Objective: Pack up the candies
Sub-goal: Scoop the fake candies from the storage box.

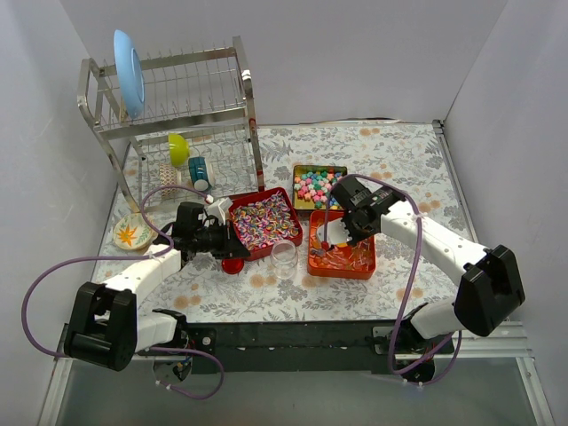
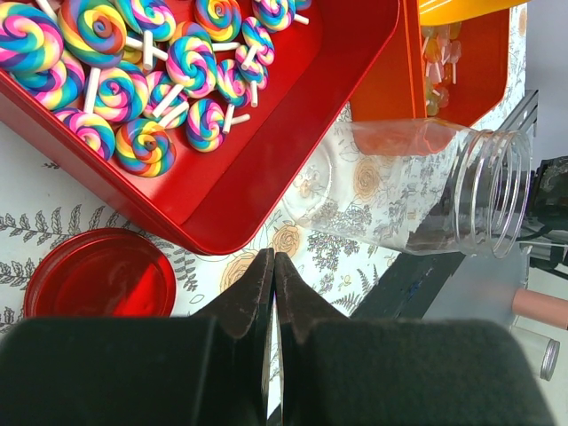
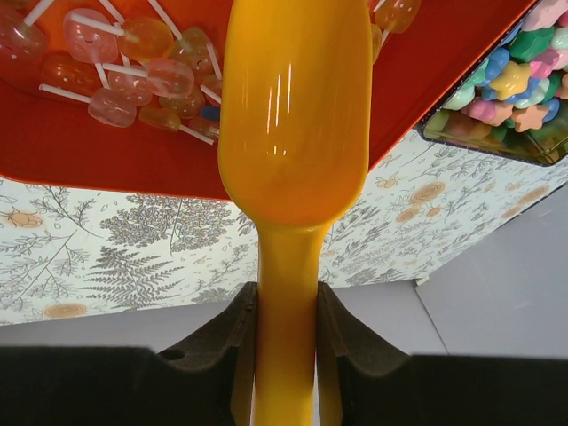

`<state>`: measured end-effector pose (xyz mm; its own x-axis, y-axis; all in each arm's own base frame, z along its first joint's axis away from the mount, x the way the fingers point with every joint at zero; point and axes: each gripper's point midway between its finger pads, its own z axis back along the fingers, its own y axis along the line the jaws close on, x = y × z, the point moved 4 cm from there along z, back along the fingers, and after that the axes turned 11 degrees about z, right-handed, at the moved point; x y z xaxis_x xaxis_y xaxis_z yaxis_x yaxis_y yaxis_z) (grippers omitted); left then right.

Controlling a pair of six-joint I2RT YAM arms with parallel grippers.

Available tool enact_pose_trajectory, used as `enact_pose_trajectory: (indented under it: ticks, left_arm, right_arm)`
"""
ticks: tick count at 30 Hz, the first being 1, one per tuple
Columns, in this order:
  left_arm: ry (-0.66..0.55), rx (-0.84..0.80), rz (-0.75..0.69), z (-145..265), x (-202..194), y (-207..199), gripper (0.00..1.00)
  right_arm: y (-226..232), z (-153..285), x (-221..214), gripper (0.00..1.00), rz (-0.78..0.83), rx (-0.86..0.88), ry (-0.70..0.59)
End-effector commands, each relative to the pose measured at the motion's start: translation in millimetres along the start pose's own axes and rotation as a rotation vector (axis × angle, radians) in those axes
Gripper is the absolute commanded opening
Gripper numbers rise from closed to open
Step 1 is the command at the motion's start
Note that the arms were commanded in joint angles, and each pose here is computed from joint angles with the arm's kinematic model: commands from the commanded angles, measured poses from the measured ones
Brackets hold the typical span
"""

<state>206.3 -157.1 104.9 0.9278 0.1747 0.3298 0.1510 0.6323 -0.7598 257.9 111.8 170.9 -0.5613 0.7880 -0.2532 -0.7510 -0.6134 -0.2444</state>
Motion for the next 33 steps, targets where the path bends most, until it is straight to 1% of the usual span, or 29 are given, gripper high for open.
enact_pose_trajectory:
  ticks: [1,5,9,12,14,17,20,24,28,33]
  left_arm:
    - [-0.027,-0.029,-0.054,3,7,-9,0.0]
    - [-0.038,-0.022,-0.052,5,9,-7,0.0]
    - [-0.032,-0.027,-0.052,5,7,-8,0.0]
    - [-0.032,-0.027,-0.052,4,7,-7,0.0]
    - [-0.031,-0.022,-0.044,4,7,-6,0.0]
    - [-0.016,-0.02,-0.031,3,7,-6,0.0]
    - [-0.009,-0.013,-0.036,1,10,-4,0.0]
    - [-0.006,-0.009,-0.03,-1,11,-3,0.0]
    - [-0.008,0.004,-0.031,-1,13,-1,0.0]
    - [0.004,0.008,-0.025,-3,17,-2,0.0]
  right_arm:
    - [0,-18,10,0.01,0.662,0.103,-0.095]
    - [-6,-28,1,0.01,0.69,0.082,-0.079]
    - [-18,-32,3,0.01,0.703,0.052,-0.099]
    - [-23,-31,6,0.01,0.754,0.021,-0.109]
    - [-23,-34,10,0.01,0.819,0.026,-0.121]
    - [-34,-35,9,0.01,0.886,-0.001,-0.108]
    - [-39,-36,10,0.01,0.936,0.002,-0.141]
    - [-30,-44,17,0.01,1.031,-0.012,-0.159]
    - [-25,-55,24,0.01,1.035,-0.008,-0.201]
    - [-42,-58,35,0.01,0.999,-0.084,-0.257]
